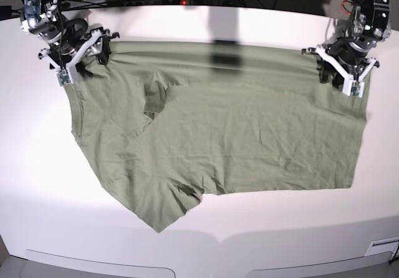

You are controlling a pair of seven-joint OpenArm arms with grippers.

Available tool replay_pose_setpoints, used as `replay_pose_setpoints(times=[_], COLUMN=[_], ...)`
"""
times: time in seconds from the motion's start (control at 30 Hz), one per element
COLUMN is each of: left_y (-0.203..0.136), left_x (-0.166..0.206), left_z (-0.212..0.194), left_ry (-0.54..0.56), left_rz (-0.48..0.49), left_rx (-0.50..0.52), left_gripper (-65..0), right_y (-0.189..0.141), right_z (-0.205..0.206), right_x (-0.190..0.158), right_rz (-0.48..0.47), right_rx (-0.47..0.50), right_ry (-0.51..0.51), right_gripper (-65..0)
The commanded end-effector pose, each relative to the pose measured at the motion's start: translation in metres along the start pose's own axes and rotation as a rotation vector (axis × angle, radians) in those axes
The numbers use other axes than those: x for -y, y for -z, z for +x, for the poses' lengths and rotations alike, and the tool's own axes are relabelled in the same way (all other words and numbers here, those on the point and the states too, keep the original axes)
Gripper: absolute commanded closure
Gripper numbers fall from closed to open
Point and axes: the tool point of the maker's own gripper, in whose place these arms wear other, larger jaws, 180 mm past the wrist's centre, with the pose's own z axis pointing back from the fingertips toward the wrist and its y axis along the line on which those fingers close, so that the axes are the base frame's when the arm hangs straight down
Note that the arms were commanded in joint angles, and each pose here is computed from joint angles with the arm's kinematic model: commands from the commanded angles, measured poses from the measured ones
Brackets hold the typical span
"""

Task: Fold the T-shirt properly
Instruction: 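Drag the folded edge back toward the robot with both grippers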

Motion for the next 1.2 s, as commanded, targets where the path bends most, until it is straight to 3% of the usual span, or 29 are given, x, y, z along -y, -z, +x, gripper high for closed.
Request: replay_pose_setpoints(times=[0.0, 0.3, 0.7, 1.17], left_y=[-0.012, -0.023, -0.052, -0.059], left_x=[-0.001, 0.001, 0.009, 0.021], left_z=[-0.077, -0.104, -0.150, -0.128], left_ry=[0.024, 0.012, 0.003, 0.041], left_rz=[0.020, 0.025, 0.020, -0.001], left_rx=[-0.317, -0.404, -0.518, -0.428], left_gripper=[-23.0, -23.0, -23.0, -23.0], right_y=[-0.007, -0.025, -0.033, -0.034], right_z=[-0.022, -0.050, -0.046, -0.044], right_x=[0.017, -0.001, -0.002, 0.000], right_rz=[-0.069, -0.034, -0.048, -0.059], right_rx=[-0.106, -0.163, -0.175, -0.172], right_ry=[-0.035, -0.063, -0.100, -0.115], right_gripper=[-39.5, -39.5, -39.5, -39.5])
